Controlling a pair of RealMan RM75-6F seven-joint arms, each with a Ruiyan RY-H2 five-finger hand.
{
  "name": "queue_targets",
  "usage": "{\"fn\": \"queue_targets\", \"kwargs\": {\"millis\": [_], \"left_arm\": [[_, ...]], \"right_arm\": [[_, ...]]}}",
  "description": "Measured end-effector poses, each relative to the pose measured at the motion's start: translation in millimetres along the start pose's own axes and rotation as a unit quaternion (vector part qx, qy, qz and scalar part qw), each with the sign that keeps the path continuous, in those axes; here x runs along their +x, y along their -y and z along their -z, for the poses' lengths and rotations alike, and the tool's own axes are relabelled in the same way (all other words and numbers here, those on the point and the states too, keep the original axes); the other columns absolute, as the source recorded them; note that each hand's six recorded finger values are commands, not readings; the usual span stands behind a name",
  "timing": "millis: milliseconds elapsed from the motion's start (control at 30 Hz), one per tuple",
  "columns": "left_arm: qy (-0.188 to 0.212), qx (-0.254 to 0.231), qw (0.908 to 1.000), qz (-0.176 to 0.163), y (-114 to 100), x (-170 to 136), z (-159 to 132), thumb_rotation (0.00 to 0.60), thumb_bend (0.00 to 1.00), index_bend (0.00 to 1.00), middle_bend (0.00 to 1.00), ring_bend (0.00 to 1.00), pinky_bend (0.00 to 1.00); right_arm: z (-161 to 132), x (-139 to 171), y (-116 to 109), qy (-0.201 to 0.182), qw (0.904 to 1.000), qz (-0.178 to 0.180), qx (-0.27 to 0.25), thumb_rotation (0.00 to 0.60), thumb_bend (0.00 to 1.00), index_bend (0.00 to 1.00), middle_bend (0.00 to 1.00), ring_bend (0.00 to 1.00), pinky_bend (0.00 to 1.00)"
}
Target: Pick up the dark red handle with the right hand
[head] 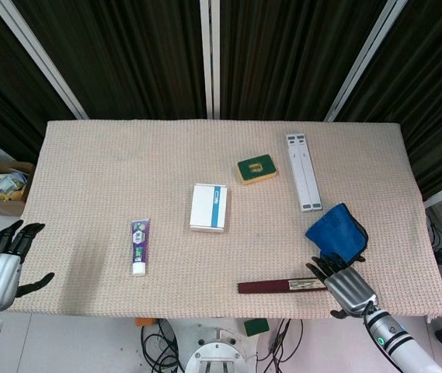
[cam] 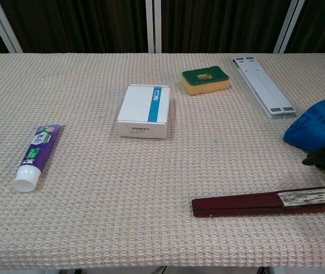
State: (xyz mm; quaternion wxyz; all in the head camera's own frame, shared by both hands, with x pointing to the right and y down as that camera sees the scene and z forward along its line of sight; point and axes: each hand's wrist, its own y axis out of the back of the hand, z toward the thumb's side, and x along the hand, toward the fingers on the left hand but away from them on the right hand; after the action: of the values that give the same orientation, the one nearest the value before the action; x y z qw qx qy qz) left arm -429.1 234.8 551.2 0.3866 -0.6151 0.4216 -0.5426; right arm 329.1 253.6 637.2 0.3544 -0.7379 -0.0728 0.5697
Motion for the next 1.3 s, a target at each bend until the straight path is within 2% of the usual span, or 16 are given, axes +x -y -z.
{"fn": "queue_targets", "kwargs": {"millis": [233, 433, 600, 800, 1300], "left_arm": [[-0.001, 0.000, 1.0000, -0.001, -0.5, -0.6, 0.7, 0.575, 0.05, 0.16, 0.18, 0.09, 0.16], [0.000, 0.000, 1.0000, -0.004, -2.3, -0.2, 0.4, 0.582, 0.05, 0.16, 0.18, 0.09, 0.16], [-0.003, 0.000, 1.0000, -0.005, -2.7, -1.5, 2.6, 0.578, 0.05, 0.16, 0.18, 0.09, 0.16], [-0.008, 0.000, 1.0000, -0.003, -1.4, -1.5, 6.1, 0.584, 0.05, 0.16, 0.18, 0.09, 0.16], [-0.009, -0.001, 1.0000, -0.003, 1.3, -2.8, 8.4, 0.588, 0.05, 0.16, 0.18, 0.09, 0.16]], "right_arm": [[0.5, -4.2, -4.2, 0.001, 0.9999, 0.009, -0.007, 0.600, 0.16, 0.00, 0.07, 0.00, 0.00], [-6.0, -13.1, -4.8, -0.008, 0.9999, 0.013, 0.004, 0.600, 0.18, 0.01, 0.12, 0.00, 0.02], [-11.8, -20.2, -5.0, -0.014, 0.9993, 0.018, 0.030, 0.600, 0.19, 0.13, 0.22, 0.10, 0.03], [-18.9, -27.2, -2.1, -0.015, 0.9987, 0.022, 0.043, 0.600, 0.21, 0.21, 0.32, 0.20, 0.03], [-26.8, -31.0, -0.2, -0.021, 0.9977, 0.037, 0.053, 0.600, 0.27, 0.41, 0.44, 0.32, 0.04]]}}
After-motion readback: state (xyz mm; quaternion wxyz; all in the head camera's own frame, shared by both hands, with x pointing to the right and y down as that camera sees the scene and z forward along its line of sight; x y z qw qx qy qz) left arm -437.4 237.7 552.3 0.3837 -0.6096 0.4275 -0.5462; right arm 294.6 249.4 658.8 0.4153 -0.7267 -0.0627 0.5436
